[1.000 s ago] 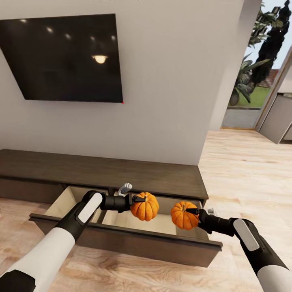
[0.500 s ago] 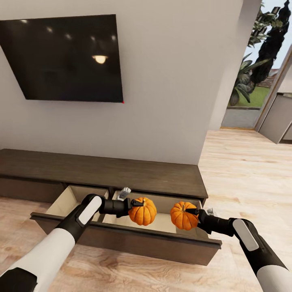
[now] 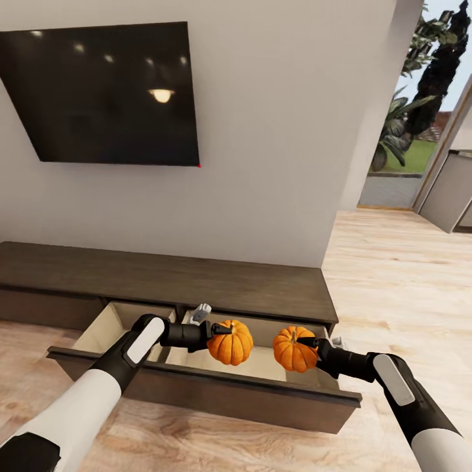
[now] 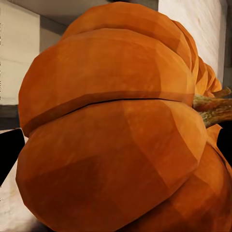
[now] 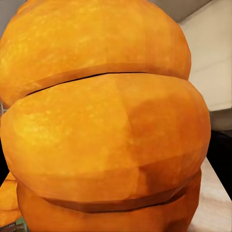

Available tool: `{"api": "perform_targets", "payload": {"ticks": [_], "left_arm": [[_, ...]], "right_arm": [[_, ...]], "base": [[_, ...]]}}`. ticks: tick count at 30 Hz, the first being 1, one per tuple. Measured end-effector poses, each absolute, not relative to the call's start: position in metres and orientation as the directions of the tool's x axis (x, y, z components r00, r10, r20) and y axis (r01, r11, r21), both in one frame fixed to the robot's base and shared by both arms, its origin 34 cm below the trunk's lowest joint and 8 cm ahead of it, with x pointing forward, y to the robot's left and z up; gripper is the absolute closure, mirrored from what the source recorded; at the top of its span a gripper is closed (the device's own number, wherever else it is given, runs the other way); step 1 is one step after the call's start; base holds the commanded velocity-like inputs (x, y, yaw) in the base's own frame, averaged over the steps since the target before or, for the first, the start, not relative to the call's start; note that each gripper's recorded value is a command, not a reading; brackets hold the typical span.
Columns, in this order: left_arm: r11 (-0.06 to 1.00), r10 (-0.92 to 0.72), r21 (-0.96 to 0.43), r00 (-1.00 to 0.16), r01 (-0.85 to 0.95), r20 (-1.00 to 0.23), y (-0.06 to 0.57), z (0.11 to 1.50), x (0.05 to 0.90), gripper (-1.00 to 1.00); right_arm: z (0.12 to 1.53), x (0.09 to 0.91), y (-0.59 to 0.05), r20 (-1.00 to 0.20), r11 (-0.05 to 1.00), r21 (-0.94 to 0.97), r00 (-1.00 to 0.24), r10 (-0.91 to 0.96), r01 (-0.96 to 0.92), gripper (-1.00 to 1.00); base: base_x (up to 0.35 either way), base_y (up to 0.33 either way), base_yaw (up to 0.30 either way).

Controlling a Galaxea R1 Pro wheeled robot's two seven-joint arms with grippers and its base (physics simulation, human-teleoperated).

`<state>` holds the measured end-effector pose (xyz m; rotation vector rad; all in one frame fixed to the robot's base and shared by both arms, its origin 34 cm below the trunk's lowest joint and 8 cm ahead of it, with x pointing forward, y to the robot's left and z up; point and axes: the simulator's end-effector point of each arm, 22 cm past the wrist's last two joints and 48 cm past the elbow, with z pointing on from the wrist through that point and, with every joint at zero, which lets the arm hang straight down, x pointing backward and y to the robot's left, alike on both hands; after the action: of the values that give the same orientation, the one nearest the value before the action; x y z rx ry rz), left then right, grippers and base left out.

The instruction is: Place each of the two pumpkins and all three candles from the living room inside a cabinet in the living room (use any cabinet), then make sure every cabinet is closed, and position the cauldron so it is next to a table in the living room.

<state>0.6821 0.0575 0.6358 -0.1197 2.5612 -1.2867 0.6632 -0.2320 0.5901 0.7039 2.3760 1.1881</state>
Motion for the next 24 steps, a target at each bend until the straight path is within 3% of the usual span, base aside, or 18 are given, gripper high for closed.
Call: {"api": "perform_targets", "payload": {"ticks": [24], "left_arm": [[0.603,-0.196,-0.796,-0.958,0.049,-0.208,0.058,0.625,0.681,1.0]], "right_arm": [[0.58,0.662,-0.23,-0.117,0.512,0.819,-0.798,0.592,0.26,1.0]], "base": [[0.048,0.0,0.0]]}}
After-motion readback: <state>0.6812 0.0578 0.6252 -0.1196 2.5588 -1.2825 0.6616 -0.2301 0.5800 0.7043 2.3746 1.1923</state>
